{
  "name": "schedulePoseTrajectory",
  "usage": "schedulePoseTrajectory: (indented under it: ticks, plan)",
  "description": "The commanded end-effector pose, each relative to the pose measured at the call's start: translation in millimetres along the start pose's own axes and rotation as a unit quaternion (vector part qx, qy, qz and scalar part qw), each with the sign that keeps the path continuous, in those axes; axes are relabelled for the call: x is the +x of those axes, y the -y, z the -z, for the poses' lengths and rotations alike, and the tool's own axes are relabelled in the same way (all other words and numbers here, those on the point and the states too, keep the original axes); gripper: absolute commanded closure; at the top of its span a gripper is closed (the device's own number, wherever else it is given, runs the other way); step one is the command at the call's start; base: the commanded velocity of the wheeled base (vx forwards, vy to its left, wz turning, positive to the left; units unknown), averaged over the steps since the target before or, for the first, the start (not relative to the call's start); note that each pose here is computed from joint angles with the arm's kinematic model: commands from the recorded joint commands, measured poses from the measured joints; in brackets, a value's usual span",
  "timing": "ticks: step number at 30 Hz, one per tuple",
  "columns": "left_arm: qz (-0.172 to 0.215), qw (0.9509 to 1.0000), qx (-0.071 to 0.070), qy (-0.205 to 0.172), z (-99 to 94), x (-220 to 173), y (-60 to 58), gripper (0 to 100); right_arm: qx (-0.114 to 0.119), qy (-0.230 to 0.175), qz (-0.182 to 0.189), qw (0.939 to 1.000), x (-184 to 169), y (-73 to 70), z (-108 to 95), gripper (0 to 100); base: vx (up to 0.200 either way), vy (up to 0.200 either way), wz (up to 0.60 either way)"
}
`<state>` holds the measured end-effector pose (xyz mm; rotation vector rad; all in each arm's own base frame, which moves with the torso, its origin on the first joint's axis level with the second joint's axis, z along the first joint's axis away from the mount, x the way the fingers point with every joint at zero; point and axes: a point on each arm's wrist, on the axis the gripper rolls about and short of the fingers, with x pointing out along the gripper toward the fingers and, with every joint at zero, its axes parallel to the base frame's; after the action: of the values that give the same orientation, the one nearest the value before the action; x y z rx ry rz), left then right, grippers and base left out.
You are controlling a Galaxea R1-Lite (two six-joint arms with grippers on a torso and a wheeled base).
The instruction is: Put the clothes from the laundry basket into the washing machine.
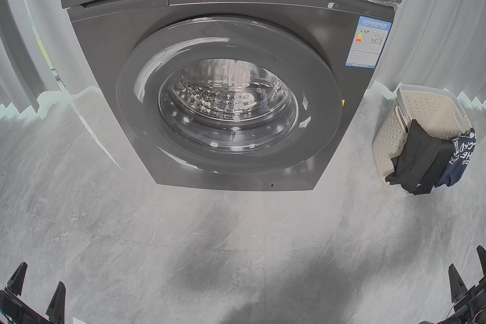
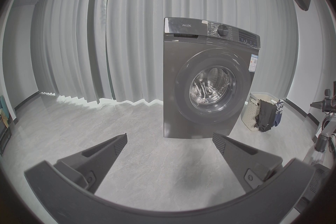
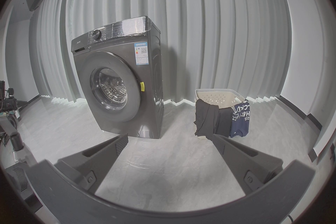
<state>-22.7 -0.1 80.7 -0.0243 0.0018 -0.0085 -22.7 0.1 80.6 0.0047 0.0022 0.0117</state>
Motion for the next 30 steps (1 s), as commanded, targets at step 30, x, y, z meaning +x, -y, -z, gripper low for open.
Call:
schedulePoseTrajectory:
  ticks: [30]
  plan:
    - [0.0, 1.0, 0.0, 0.001, 4.9, -0.2, -0.1, 0, 0.0, 0.001, -0.002, 1.0, -0.2, 0.0, 4.9, 0, 0.087, 0.033, 0.0]
